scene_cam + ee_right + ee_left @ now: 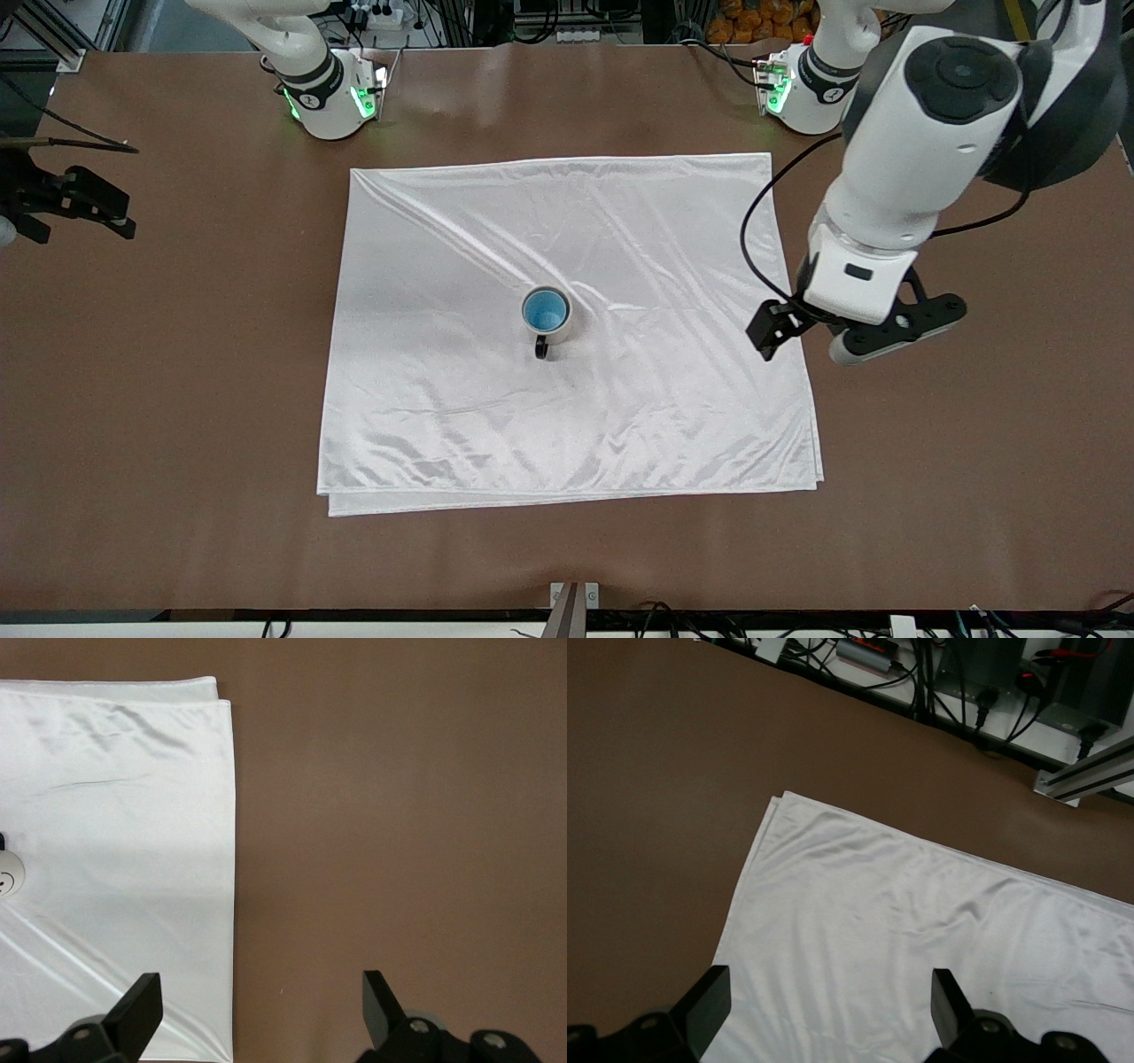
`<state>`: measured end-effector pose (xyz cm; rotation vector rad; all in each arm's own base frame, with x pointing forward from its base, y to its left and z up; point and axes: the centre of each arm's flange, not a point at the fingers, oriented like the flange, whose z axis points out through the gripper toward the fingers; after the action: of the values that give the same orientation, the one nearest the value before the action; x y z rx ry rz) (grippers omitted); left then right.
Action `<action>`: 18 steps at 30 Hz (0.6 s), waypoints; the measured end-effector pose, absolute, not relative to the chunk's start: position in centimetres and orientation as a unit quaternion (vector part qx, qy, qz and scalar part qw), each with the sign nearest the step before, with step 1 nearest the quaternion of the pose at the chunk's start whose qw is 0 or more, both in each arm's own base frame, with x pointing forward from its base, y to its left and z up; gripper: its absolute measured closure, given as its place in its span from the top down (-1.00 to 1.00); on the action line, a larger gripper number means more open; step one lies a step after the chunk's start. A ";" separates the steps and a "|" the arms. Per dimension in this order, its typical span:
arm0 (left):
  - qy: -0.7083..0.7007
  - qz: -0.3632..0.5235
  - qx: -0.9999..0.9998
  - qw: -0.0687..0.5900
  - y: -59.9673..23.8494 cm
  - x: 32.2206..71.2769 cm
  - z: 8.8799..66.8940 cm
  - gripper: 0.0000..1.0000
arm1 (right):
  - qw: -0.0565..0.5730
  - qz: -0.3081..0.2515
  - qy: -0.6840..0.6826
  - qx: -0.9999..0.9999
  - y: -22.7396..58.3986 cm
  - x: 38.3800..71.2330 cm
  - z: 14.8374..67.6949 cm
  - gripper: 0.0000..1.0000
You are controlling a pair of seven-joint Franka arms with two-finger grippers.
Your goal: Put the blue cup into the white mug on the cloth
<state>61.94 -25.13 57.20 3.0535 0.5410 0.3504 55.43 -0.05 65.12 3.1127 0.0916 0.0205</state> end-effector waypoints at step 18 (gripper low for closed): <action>0.193 0.096 0.976 -0.020 -14.6 63.3 59.1 1.00 | 0.015 0.045 0.020 0.999 -0.3 55.3 66.8 1.00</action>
<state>63.34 -14.63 59.09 3.1074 0.6136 0.3041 55.33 -0.35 66.79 3.1082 0.0628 0.1405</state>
